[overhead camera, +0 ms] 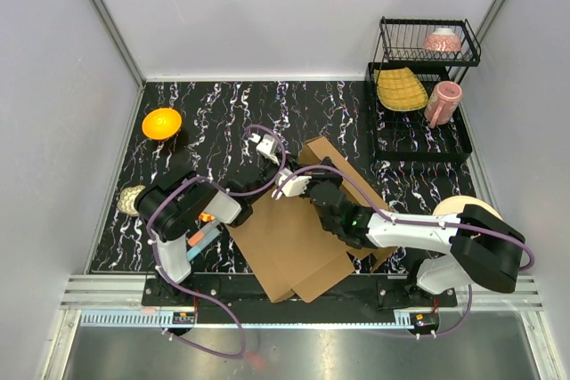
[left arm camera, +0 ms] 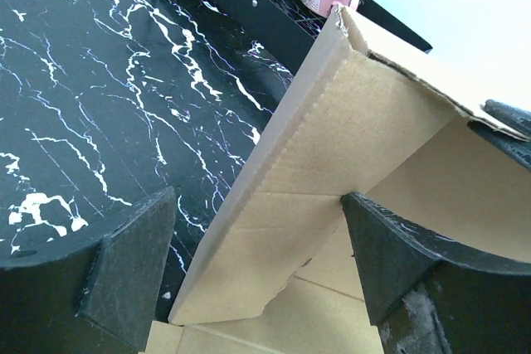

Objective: Fold the paper box

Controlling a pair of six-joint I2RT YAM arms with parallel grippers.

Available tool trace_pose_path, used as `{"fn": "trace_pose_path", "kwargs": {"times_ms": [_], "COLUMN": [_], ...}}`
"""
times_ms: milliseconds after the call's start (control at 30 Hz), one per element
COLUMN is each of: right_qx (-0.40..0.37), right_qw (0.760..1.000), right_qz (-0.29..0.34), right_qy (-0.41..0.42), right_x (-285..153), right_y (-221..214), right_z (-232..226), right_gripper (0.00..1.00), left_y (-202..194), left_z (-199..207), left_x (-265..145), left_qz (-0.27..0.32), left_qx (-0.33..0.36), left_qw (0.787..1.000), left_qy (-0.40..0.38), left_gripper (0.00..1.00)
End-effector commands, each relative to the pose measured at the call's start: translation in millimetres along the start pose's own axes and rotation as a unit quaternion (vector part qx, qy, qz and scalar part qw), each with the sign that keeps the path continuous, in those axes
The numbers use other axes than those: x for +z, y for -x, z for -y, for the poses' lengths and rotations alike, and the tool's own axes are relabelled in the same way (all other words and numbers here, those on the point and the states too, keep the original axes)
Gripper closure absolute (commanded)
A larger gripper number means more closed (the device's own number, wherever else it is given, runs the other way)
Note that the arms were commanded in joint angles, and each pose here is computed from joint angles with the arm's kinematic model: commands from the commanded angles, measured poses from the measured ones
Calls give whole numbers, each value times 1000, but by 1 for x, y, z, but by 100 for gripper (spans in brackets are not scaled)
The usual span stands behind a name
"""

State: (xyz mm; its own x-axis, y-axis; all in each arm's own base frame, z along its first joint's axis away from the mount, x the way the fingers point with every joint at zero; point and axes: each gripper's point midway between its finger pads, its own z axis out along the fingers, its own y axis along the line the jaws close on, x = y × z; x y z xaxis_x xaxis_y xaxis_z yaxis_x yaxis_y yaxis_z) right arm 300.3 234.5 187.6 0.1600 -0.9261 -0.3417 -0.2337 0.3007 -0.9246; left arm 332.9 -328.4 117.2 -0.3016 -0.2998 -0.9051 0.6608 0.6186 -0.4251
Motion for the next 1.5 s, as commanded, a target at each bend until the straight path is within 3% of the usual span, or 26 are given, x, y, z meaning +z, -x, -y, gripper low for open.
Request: {"fn": "trace_pose_path", "kwargs": {"times_ms": [0,133,400,600,733,800,867,967,1000,1100,1233,1467], "right_qx": [4,8,5,3,10,15,26,48,56,75,101,183], "right_qw": [994,993,993,994,995,995,995,995,994,993,990,974], "right_qz": [61,68,68,59,59,54,55,62,66,75,83,120], "right_qy": [89,93,98,93,86,78,73,66,63,52,48,54], "right_x": [-2,-1,-1,1,2,3,3,-1,-4,-11,-24,-55], "right_y": [23,27,27,25,28,28,31,37,39,45,51,64], "right_z": [-43,-43,-47,-45,-42,-38,-35,-28,-23,-13,-2,30], "right_gripper": [100,100,100,100,100,96,90,71,60,43,32,23], "left_y": [40,39,35,32,30,32,32,33,33,34,37,45], "left_z": [28,29,33,33,32,33,31,29,26,22,16,6], "left_x": [16,22,27,24,21,21,19,17,17,15,12,6], "left_qz": [78,76,71,66,64,65,65,66,66,65,67,72], "left_qx": [47,50,50,53,55,55,54,53,55,59,67,88], "left_qw": [994,993,992,992,993,992,993,994,994,995,995,993], "left_qy": [-66,-72,-87,-90,-87,-88,-83,-73,-66,-53,-33,12], "left_gripper": [16,23,62,73,93,100,100,100,100,100,100,100]}}
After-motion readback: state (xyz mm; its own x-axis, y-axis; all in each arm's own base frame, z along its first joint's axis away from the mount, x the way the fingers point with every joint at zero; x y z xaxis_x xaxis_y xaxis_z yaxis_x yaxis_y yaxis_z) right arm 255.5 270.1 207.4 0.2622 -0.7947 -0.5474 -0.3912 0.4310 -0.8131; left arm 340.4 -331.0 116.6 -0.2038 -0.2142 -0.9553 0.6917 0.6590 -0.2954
